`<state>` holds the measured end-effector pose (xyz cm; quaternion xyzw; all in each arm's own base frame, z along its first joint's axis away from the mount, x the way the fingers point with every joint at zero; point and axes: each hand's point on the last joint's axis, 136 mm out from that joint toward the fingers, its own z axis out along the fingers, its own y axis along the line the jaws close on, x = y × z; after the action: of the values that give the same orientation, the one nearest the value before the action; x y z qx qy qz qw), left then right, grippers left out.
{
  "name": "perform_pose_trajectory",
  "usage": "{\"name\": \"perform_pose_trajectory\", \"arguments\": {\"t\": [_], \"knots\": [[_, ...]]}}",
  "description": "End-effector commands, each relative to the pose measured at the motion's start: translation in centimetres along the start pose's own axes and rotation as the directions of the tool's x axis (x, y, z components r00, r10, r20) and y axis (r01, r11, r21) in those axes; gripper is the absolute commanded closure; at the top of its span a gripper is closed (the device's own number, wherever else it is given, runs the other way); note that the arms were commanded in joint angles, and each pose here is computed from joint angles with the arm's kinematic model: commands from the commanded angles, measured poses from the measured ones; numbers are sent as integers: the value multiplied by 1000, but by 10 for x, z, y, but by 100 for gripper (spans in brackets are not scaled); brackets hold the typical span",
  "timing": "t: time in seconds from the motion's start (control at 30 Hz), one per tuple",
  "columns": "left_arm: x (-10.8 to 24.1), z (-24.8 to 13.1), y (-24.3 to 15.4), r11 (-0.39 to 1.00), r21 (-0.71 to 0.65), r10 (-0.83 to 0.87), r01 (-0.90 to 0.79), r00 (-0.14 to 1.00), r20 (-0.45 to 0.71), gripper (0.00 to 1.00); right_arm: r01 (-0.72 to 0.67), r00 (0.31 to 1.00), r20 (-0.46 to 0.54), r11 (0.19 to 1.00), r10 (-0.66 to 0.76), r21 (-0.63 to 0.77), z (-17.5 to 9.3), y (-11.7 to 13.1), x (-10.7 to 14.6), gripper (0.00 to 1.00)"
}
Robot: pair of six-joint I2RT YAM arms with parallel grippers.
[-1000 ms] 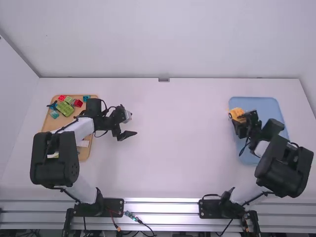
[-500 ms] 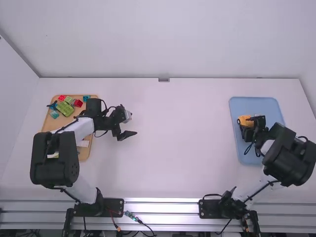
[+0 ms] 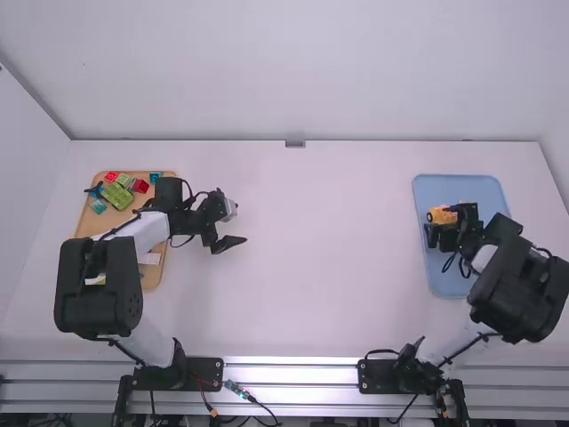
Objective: Assemble lego blocks to make yellow taxi
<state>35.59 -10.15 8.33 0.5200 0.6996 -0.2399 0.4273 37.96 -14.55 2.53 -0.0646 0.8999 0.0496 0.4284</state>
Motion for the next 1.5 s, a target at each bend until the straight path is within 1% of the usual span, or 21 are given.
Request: {"name": "perform_pose_trajectory", "arguments": {"t": [0.0, 0.1, 0.13, 0.17, 0.23, 0.27, 0.3, 0.33, 0.4, 0.43, 0.47, 0.5, 0.57, 0.63, 0.73, 0.8, 0.97, 1.17, 1.33, 1.4, 1.47], "knots": [[-7, -3, 0, 1000, -5, -28, 28, 999, 25, 1, 60, 995, 76, 998, -62, 24, -29, 6, -49, 1], [-5, 0, 12, 991, -56, -122, 122, 992, -7, 1, 82, 994, 72, 997, -82, -3, -48, 26, -73, 1], [-1, 1, 20, 975, -102, -201, 197, 979, -30, 1, 86, 995, 57, 996, -85, -7, -56, 36, -82, 1], [0, 2, 24, 964, -127, -240, 233, 970, -38, 1, 85, 995, 49, 996, -85, -4, -59, 38, -85, 1], [6, 6, 40, 897, -243, -395, 371, 917, -58, 1, 100, 995, -20, 994, -100, 30, -73, 53, -96, 1], [6, 7, 46, 867, -287, -439, 407, 897, -56, 1, 83, 996, -41, 996, -82, 31, -77, 62, -103, 1], [4, 10, 52, 836, -343, -474, 429, 879, -56, 1, 75, 995, -67, 997, -74, 23, -80, 76, -111, 1], [3, 11, 52, 832, -348, -478, 432, 877, -56, 1, 74, 995, -74, 997, -72, 23, -80, 80, -113, 1], [-3, 15, 57, 790, -435, -507, 432, 859, -69, 1, 76, 990, -123, 997, -74, 12, -81, 105, -122, 1], [-9, 15, 61, 757, -494, -524, 427, 849, -69, 1, 67, 988, -143, 997, -63, 26, -81, 114, -125, 1], [-11, 15, 62, 746, -508, -531, 430, 845, -64, 1, 65, 987, -148, 997, -60, 32, -81, 117, -126, 1], [-19, 13, 66, 683, -570, -572, 457, 820, -26, 1, 53, 986, -163, 997, -43, 53, -79, 127, -129, 1], [-31, 7, 71, 582, -639, -622, 503, 782, 49, 1, 69, 982, -181, 996, -58, 53, -74, 148, -131, 1], [-37, 2, 70, 530, -667, -647, 523, 758, 81, 1, 78, 980, -189, 996, -67, 51, -70, 162, -132, 1], [-52, -8, 59, 532, -670, -658, 518, 751, 58, 1, 128, 965, -230, 992, -129, -17, -68, 197, -127, 1], [-58, -15, 53, 536, -665, -668, 521, 743, 44, 1, 144, 956, -252, 989, -151, -46, -70, 210, -124, 1], [-53, -37, 62, 516, -699, -637, 495, 768, 73, 6, 75, 975, -212, 997, -66, 35, -77, 189, -125, 6], [-45, -72, 71, 444, -737, -611, 509, 774, 167, 14, -59, 990, -120, 991, 73, 118, -90, 159, -127, 14], [-34, -97, 73, 387, -763, -596, 518, 772, 221, 20, -75, 995, -55, 989, 82, 129, -98, 155, -128, 20], [-22, -112, 69, 348, -778, -604, 522, 760, 239, 25, -74, 997, -12, 989, 76, 129, -103, 156, -129, 25], [-17, -115, 60, 344, -780, -605, 523, 759, 241, 29, -73, 997, 28, 989, 70, 129, -107, 156, -129, 29]]}}
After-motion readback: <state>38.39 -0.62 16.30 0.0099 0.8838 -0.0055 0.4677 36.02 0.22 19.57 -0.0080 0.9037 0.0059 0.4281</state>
